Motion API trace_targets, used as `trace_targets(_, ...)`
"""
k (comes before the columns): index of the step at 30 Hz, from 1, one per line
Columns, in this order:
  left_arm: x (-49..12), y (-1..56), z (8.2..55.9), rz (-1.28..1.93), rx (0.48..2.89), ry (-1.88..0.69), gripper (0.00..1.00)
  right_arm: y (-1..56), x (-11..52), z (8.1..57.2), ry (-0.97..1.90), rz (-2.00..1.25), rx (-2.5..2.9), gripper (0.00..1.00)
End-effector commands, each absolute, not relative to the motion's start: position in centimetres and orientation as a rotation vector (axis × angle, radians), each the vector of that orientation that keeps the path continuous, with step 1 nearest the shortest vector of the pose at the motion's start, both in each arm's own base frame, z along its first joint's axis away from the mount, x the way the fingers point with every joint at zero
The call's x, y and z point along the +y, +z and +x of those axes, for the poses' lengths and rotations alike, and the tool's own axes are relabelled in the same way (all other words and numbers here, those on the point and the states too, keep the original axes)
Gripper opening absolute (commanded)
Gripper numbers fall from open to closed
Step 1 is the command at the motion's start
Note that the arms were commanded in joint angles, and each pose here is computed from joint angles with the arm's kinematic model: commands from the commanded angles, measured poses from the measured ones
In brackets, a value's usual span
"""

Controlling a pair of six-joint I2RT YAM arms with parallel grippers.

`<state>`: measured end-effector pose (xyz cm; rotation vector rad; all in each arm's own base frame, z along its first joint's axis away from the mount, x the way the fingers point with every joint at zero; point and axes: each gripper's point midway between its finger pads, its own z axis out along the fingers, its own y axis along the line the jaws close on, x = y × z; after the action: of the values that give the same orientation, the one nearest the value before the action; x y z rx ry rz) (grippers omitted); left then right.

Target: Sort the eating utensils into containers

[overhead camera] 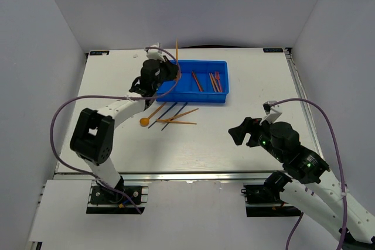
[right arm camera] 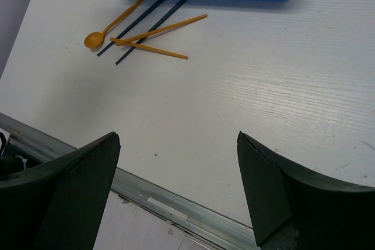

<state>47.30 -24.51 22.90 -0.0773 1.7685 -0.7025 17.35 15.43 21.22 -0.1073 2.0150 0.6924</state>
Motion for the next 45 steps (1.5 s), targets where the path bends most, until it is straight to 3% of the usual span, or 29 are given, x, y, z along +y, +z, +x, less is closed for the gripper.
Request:
trace_targets(1, -24.6, 25.4, 49.3, -0.178, 1.639, -0.656, 0.00, 22.7, 14.8, 17.7, 0.667, -0.096, 1.973, 0.85)
trace_targets(8, -26.6, 20.1, 51.3, -0.231, 1.702, -0.642, 0.00, 22.2, 14.6, 17.7, 0.641, -0.109, 1.983, 0.86)
trace_targets(18, -26.6, 17.2, 52.3, -0.274, 1.761, -0.585, 0.00, 21.5, 14.6, 17.8, 0.631, -0.123, 1.995, 0.86)
trace_targets(19, -26.6, 17.0, 52.3, -0.273, 1.767, -0.584, 0.08, 21.5, 14.6, 17.7, 0.630, -0.123, 1.996, 0.86)
trace_targets(20, -26.7, 16.9, 52.3, -0.269, 1.770, -0.584, 0.10, 21.5, 14.6, 17.8, 0.630, -0.121, 1.995, 0.86)
trace_targets(27, -26.8, 16.3, 51.4, -0.266, 1.782, -0.618, 0.19, 21.4, 14.7, 17.7, 0.637, -0.129, 1.998, 0.86)
trace_targets(31, -26.2, 16.5, 50.9, -0.284, 1.775, -0.605, 0.33, 21.6, 14.7, 17.5, 0.642, -0.126, 1.996, 0.86)
trace_targets(34, -26.0, 16.8, 50.7, -0.282, 1.770, -0.603, 0.49, 21.7, 14.6, 17.5, 0.646, -0.125, 1.994, 0.86)
trace_targets(41, -25.7, 19.8, 50.2, -0.225, 1.743, -0.580, 0.58, 21.9, 14.6, 17.2, 0.654, -0.126, 1.996, 0.87)
trace_targets(45, -24.0, 22.8, 48.6, -0.129, 1.790, -0.419, 0.69, 22.3, 14.2, 17.1, 0.645, -0.126, 1.989, 0.87)
